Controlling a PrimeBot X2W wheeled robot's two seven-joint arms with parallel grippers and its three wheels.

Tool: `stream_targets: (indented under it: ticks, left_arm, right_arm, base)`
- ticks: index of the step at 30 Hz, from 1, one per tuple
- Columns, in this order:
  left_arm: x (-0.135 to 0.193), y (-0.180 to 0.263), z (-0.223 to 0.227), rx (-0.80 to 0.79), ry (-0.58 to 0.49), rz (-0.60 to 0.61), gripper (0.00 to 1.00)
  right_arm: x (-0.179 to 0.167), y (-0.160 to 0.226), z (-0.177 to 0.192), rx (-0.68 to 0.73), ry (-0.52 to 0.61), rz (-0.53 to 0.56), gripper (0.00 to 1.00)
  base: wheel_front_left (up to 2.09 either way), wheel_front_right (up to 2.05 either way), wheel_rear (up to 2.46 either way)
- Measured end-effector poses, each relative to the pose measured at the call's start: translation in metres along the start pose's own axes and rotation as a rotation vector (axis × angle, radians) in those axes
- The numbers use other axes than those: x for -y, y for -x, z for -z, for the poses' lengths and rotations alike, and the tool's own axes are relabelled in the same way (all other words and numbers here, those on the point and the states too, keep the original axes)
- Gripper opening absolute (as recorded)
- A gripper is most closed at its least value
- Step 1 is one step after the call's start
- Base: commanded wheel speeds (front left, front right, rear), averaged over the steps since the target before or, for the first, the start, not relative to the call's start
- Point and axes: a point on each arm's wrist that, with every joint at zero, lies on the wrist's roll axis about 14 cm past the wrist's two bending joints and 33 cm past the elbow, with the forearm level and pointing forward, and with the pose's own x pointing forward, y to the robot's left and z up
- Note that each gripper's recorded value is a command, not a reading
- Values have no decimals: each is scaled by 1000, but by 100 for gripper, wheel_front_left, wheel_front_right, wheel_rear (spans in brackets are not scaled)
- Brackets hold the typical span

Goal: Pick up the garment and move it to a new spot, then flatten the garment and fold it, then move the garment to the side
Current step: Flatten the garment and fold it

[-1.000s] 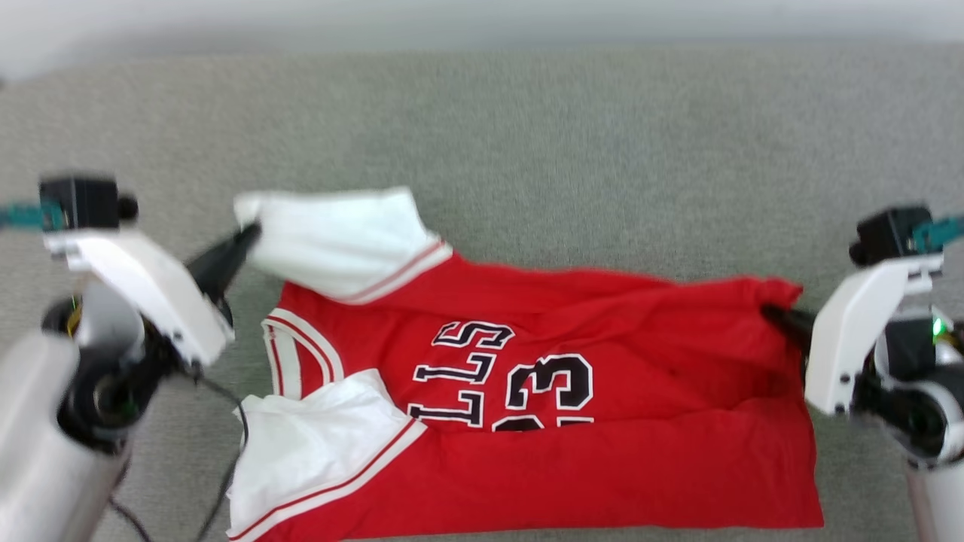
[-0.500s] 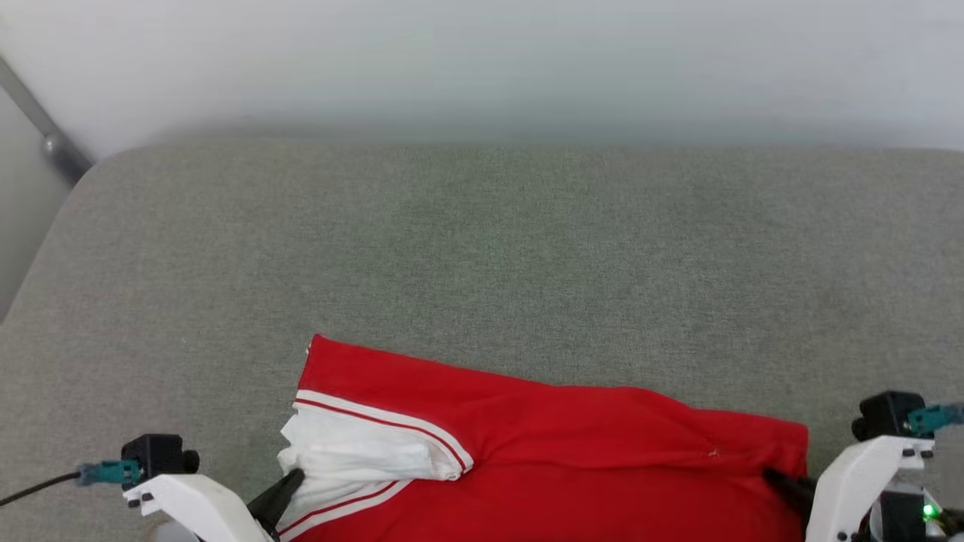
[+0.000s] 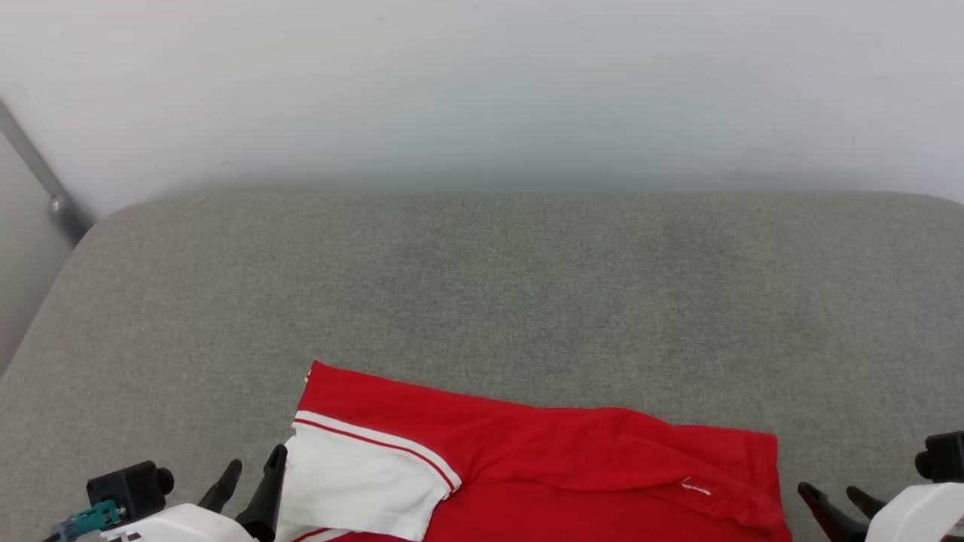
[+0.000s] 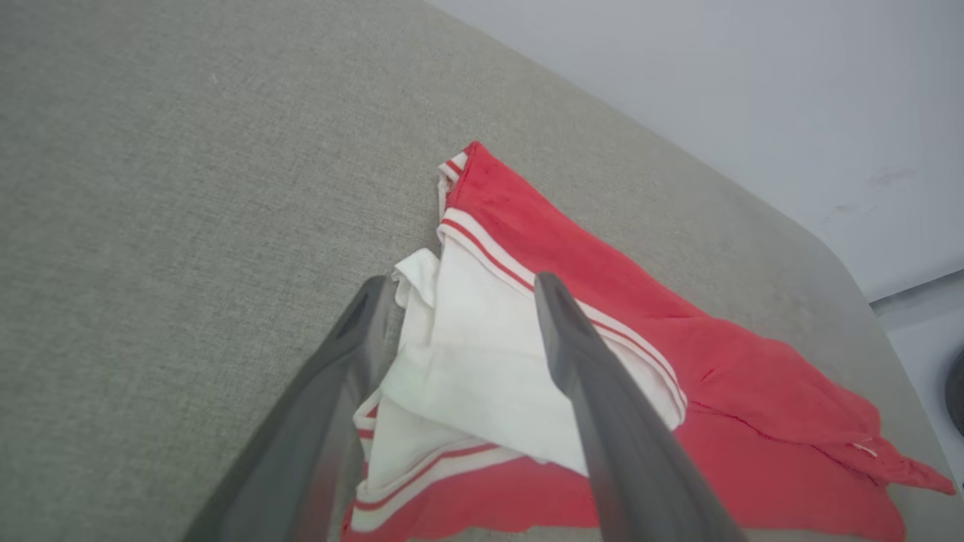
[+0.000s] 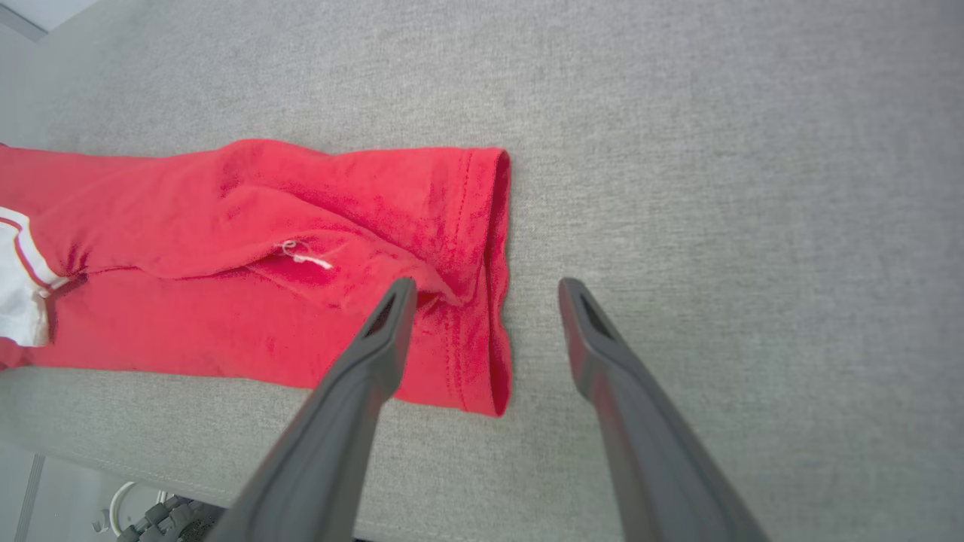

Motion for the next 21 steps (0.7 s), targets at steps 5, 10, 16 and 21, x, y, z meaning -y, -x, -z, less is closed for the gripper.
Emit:
stream_targets:
  ticks: [5, 10, 16, 21]
  left_arm:
    - [27, 4, -26, 151, -102, 53, 100]
    - [49, 6, -54, 309, -226, 94, 100]
    - [68, 3, -76, 427, -309, 124, 100]
    - [72, -9, -83, 454, -323, 133, 100]
  right_arm:
    - [11, 14, -16, 16, -8, 34, 100]
    - [15, 11, -22, -51, 13, 49, 100]
    - [8, -9, -18, -154, 27, 33, 100]
    - [-3, -39, -4, -257, 19, 6, 100]
  base:
    - [0, 0, 0]
    - [0, 0, 0]
    - [0, 0, 0]
    - [0, 0, 0]
